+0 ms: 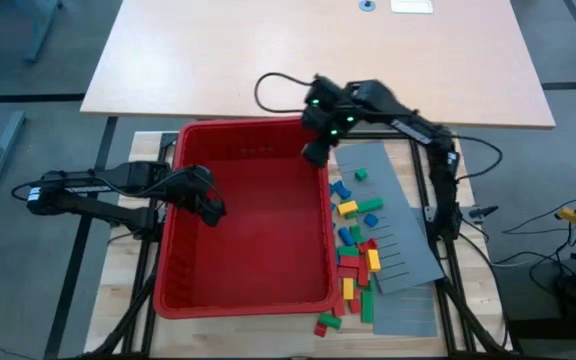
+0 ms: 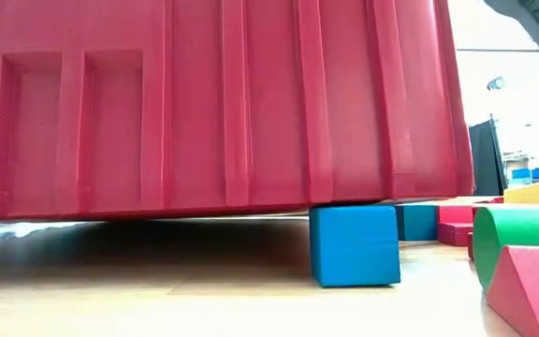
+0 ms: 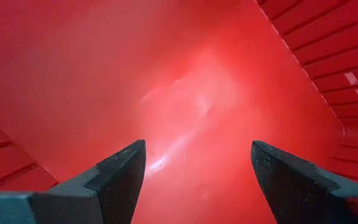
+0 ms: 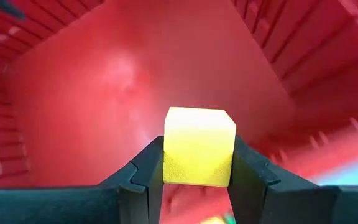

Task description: Sort blocks

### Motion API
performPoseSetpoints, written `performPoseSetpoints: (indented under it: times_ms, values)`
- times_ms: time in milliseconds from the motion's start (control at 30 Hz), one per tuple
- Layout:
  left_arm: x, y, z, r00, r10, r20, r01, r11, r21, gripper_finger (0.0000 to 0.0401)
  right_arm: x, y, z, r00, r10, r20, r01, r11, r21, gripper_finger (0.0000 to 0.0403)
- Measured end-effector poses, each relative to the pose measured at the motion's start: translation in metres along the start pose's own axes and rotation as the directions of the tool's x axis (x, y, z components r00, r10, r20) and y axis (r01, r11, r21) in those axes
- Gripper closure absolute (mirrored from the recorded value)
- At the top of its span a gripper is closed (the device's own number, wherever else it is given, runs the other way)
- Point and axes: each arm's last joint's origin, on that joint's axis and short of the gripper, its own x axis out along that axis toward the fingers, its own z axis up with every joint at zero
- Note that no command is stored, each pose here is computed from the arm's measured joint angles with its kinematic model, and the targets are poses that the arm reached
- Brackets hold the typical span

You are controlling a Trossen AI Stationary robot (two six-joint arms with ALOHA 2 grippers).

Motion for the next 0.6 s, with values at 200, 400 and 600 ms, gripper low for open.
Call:
performPoseSetpoints:
  times_ms: [200,400,600]
  values:
    - [0.000,0.000,0.000,1.000,0.001,0.000,-0.001,1.000,0.000,0.0124,-0.047,0.009,-0.024,0.998,-0.056,-0.018,0.056,0.998,0.006,0.0290]
    - [0.000,0.000,0.000,1.000,0.001,0.000,-0.001,1.000,0.000,0.0124,-0.040,0.003,-0.038,0.984,-0.123,-0.128,0.127,0.992,0.023,0.0290]
    - [-0.001,-0.001,0.001,1.000,-0.012,0.004,0.012,1.000,-0.001,0.0124,-0.006,-0.006,-0.060,0.948,-0.122,-0.293,0.141,0.989,0.044,0.0290]
